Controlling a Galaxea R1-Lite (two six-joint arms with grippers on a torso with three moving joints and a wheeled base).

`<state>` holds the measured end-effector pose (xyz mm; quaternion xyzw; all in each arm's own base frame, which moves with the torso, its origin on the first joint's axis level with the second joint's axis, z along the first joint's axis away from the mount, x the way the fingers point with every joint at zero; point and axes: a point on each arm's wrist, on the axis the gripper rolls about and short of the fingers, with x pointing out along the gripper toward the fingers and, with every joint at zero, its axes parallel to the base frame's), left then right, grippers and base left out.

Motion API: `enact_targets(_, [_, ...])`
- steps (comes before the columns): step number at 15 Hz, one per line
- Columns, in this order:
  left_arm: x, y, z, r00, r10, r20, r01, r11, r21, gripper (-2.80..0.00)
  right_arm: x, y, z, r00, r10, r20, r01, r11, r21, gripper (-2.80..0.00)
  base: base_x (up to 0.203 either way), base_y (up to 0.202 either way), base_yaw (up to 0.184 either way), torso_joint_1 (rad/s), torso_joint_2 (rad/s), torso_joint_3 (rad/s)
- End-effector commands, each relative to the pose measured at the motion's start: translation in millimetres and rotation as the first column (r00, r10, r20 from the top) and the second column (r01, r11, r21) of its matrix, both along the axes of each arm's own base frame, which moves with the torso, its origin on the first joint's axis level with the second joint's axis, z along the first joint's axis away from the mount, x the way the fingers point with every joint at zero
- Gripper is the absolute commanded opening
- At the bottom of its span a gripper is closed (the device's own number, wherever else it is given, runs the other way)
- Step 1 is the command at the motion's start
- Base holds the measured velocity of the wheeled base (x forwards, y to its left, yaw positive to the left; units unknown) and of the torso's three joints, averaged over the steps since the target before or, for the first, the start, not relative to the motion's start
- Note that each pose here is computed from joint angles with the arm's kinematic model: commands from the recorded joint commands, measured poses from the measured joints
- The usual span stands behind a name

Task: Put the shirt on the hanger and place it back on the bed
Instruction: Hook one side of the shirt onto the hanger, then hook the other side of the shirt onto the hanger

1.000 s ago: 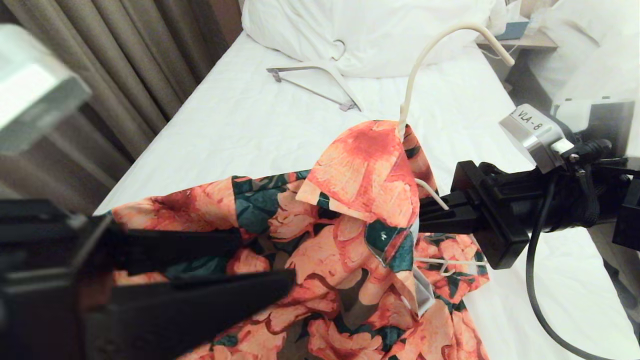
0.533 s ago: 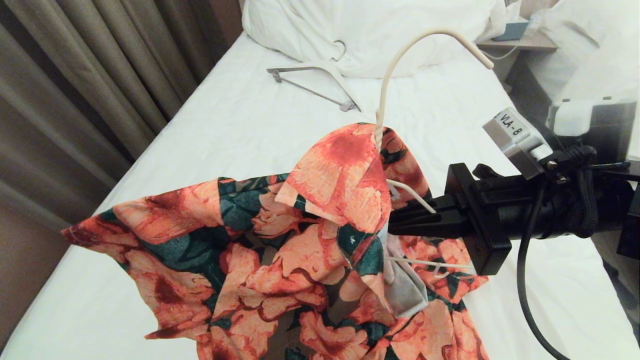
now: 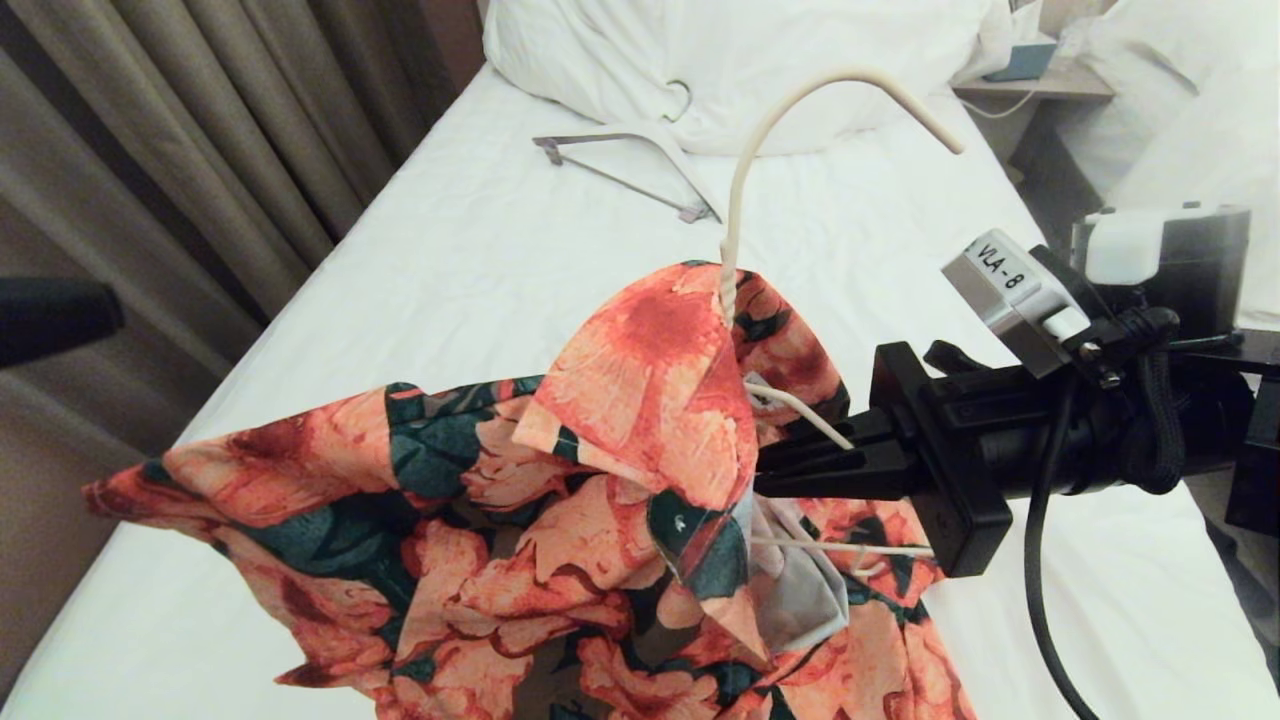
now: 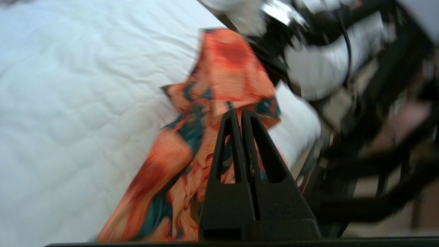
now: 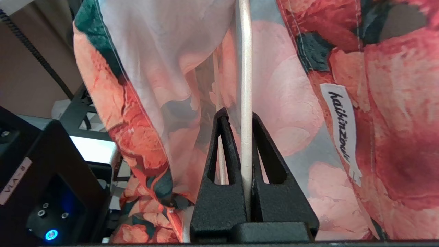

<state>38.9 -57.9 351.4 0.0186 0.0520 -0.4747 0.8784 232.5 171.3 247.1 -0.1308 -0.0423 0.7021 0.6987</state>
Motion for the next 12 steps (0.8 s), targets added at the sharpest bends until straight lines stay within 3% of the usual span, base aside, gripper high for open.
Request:
enact_targets(1, [17.3, -23.5, -8.3, 0.998, -0.058, 0.037, 0.052, 0.988, 0.146, -2.80, -1.2, 4.1, -2.2, 1.000, 0.019, -0.003, -0.019, 1.000, -0.002, -2.80, 0.000, 0.000, 0.000, 0.000, 0.00, 0.000])
enact_targets(3, [28.1, -35.4, -12.7, 0.994, -0.094, 0.058, 0.079, 0.973, 0.217, -2.80, -4.3, 7.4, -4.5, 0.999, 0.035, -0.010, -0.035, 0.999, -0.007, -2.80, 0.000, 0.000, 0.000, 0.000, 0.00, 0.000])
enact_targets(5, [35.1, -44.3, -11.9, 0.991, -0.110, 0.080, 0.087, 0.965, 0.247, -2.80, -6.5, 8.7, -10.6, 0.999, 0.044, -0.026, -0.044, 0.999, -0.018, -2.80, 0.000, 0.000, 0.000, 0.000, 0.00, 0.000])
enact_targets(6, [37.6, -45.3, -9.7, 0.991, -0.101, 0.087, 0.077, 0.966, 0.245, 0.00, -8.8, 9.8, -14.1, 0.998, 0.050, -0.037, -0.051, 0.998, -0.025, -2.80, 0.000, 0.000, 0.000, 0.000, 0.00, 0.000])
enact_targets(9, [45.3, -46.3, -6.9, 0.987, -0.086, 0.138, 0.043, 0.958, 0.284, 0.00, -12.4, 11.4, -15.7, 0.997, 0.062, -0.040, -0.063, 0.998, -0.028, -2.80, 0.000, 0.000, 0.000, 0.000, 0.00, 0.000])
enact_targets(12, [47.7, -48.8, -20.3, 0.988, -0.097, 0.119, 0.052, 0.942, 0.331, 0.00, -14.9, 13.3, -14.6, 0.997, 0.073, -0.036, -0.074, 0.997, -0.026, -2.80, 0.000, 0.000, 0.000, 0.000, 0.00, 0.000])
